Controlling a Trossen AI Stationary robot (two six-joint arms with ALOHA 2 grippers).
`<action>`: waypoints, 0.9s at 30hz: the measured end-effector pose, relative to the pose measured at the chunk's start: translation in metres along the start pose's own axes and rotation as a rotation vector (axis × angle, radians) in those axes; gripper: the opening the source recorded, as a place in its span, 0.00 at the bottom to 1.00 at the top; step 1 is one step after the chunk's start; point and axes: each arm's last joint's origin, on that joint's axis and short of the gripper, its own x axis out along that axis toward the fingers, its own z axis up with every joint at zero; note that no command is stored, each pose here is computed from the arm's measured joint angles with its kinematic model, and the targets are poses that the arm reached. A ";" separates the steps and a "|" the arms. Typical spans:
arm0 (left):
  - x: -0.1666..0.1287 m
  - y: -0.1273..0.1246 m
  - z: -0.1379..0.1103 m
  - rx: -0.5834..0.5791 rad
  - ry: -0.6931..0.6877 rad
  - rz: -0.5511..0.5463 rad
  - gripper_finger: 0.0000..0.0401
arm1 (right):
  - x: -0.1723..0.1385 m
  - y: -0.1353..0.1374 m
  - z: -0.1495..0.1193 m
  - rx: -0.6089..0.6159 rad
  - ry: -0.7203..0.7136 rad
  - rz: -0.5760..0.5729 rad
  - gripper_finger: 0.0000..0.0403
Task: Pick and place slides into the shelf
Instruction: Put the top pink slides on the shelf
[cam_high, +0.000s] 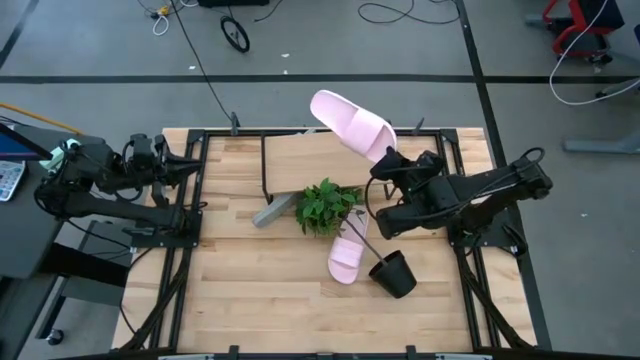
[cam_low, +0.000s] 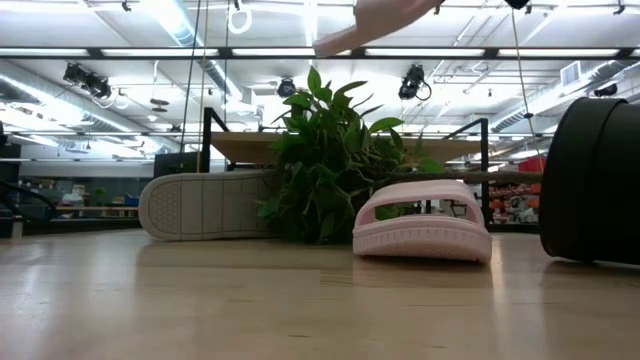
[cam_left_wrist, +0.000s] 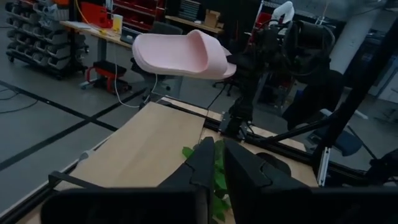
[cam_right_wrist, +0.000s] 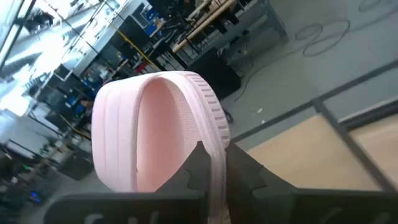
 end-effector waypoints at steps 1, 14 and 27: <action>0.000 0.000 0.000 0.000 -0.001 0.000 0.09 | 0.001 0.001 -0.001 0.019 0.000 0.002 0.07; 0.023 -0.011 0.016 0.364 -0.115 0.068 0.15 | 0.008 0.024 -0.007 0.307 -0.030 0.055 0.07; 0.091 -0.029 0.002 0.925 0.108 0.205 0.23 | 0.022 0.025 -0.007 0.391 0.007 -0.005 0.07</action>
